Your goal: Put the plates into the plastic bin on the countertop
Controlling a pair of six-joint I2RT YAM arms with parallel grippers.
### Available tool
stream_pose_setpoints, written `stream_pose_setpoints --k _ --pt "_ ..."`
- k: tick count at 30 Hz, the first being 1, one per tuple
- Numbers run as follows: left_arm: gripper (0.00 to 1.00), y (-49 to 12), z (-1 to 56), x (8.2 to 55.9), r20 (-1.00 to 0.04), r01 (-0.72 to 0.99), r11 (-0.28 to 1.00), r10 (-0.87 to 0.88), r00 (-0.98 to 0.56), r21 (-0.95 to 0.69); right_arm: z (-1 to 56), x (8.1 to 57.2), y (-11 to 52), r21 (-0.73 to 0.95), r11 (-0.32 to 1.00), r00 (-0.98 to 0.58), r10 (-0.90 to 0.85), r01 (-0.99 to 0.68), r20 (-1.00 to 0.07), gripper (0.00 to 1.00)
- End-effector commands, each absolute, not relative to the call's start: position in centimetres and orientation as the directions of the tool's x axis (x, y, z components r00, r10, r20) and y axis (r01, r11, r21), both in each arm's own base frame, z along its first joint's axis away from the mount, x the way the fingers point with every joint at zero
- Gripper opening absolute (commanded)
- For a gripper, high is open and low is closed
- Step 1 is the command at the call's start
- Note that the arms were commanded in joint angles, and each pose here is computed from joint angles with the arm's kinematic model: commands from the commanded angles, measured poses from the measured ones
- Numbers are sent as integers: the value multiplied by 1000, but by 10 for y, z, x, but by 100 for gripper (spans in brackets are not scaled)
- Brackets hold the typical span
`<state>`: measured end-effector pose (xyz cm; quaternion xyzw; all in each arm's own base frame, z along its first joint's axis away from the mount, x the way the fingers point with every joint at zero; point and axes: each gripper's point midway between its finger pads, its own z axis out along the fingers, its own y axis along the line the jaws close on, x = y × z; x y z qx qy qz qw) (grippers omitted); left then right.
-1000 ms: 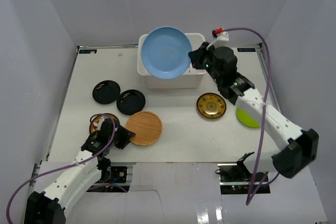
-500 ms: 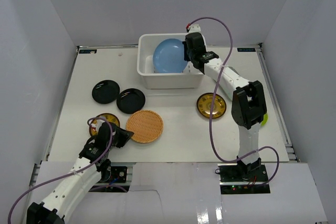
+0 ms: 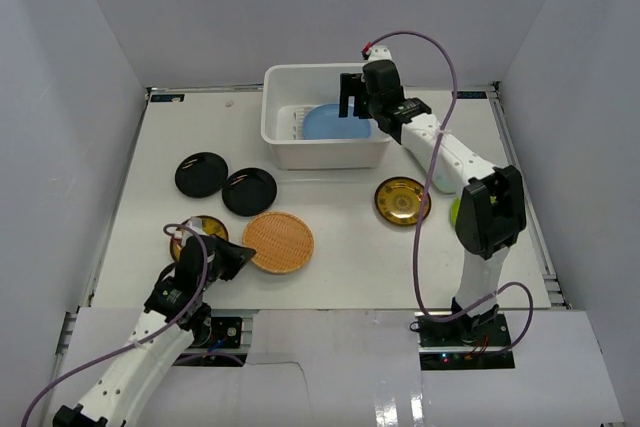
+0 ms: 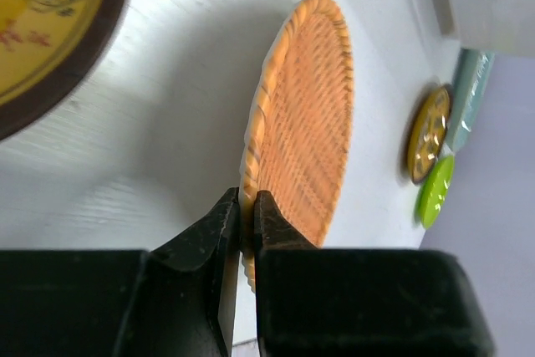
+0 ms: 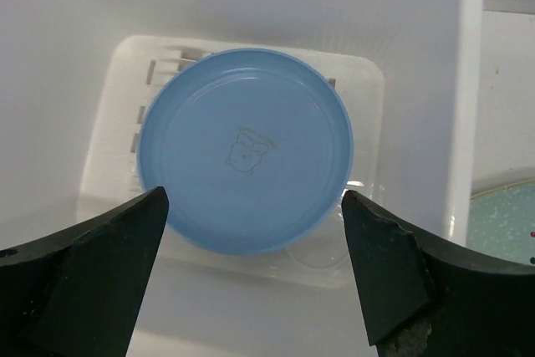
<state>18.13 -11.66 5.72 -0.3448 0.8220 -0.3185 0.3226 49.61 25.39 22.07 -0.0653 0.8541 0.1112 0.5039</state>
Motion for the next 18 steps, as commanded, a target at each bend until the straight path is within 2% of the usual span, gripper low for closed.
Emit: stream_pose_setpoints --k 1,3,4,6,7,8,9,10,12,18 --pt "0 -136 101 175 -325 -209 554 -709 -625 -806 295 474 237 225 942 -393 114 -250 -913 90" --pt "0 -142 126 175 -335 -149 532 -702 -629 -834 325 454 222 263 930 -341 168 -255 -925 87" --pt "0 -143 134 173 -336 -132 526 -696 -634 -840 303 443 216 274 928 -378 166 -252 -911 86" --pt "0 -146 162 171 -362 -65 512 -686 -631 -857 330 422 193 348 903 -316 263 -251 -912 82" --pt "0 -147 172 170 -373 -41 509 -681 -631 -860 298 409 188 368 896 -370 262 -250 -891 81" --pt "0 -149 181 169 -384 -17 509 -671 -634 -861 318 396 174 407 877 -315 323 -254 -892 79" --pt "0 -150 202 169 -400 25 493 -672 -623 -869 313 387 166 419 873 -312 337 -248 -888 77" --pt "0 -151 213 168 -410 48 490 -667 -622 -871 275 376 154 420 885 -359 332 -200 -872 75" --pt "0 -153 246 168 -446 114 482 -659 -606 -868 270 353 137 451 876 -337 378 -170 -862 73" --pt "0 -162 340 190 -559 316 462 -658 -504 -829 178 289 127 548 828 -442 450 -119 -776 71"
